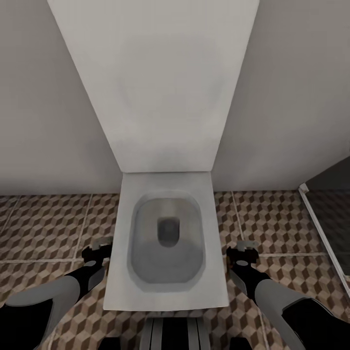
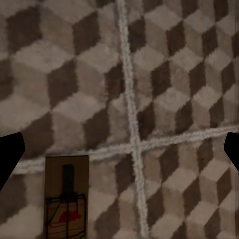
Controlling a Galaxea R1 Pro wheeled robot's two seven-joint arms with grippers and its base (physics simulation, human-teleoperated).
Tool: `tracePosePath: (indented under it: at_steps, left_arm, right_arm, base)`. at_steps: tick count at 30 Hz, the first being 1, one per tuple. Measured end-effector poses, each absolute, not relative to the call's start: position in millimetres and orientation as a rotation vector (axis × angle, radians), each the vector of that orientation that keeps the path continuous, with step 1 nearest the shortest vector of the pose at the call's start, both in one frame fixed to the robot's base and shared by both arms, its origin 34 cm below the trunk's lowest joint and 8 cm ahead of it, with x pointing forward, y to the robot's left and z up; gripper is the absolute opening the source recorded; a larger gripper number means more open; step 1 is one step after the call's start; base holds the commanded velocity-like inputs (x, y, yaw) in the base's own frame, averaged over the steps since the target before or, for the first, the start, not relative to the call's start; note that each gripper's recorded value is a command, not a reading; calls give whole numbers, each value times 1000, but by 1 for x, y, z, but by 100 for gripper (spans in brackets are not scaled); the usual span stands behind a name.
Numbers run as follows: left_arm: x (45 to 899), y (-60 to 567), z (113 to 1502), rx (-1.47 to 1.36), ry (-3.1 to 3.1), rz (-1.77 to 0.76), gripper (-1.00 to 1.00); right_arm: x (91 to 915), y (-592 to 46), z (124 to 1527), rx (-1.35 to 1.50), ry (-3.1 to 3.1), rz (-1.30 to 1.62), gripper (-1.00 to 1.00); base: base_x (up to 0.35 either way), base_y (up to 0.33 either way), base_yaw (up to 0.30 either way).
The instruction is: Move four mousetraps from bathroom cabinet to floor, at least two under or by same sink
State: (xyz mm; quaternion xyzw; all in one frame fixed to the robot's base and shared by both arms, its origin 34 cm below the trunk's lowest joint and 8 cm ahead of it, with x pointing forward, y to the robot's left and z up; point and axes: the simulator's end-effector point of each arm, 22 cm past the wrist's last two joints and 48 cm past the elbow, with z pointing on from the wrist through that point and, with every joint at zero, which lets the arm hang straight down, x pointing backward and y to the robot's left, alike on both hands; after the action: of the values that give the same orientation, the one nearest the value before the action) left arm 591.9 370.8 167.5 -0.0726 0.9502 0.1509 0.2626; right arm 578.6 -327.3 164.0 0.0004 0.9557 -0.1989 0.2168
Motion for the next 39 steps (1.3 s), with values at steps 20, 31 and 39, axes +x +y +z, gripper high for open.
tracePosePath:
  at_steps: [20,31,39]
  left_arm:
    - [601,371,211,-196,2571,410,100]
    - [606,372,234,-196,2570,410,100]
    - [606,372,236,-196,2570,410,100]
  right_arm:
    - [588,-327,207,2,2646,-550,100]
    - [593,-327,231,1,2646,-550,100]
    - [593,-327,233,2,2646,-550,100]
  base:
    - [0,0,0]
    - [0,0,0]
    - [0,0,0]
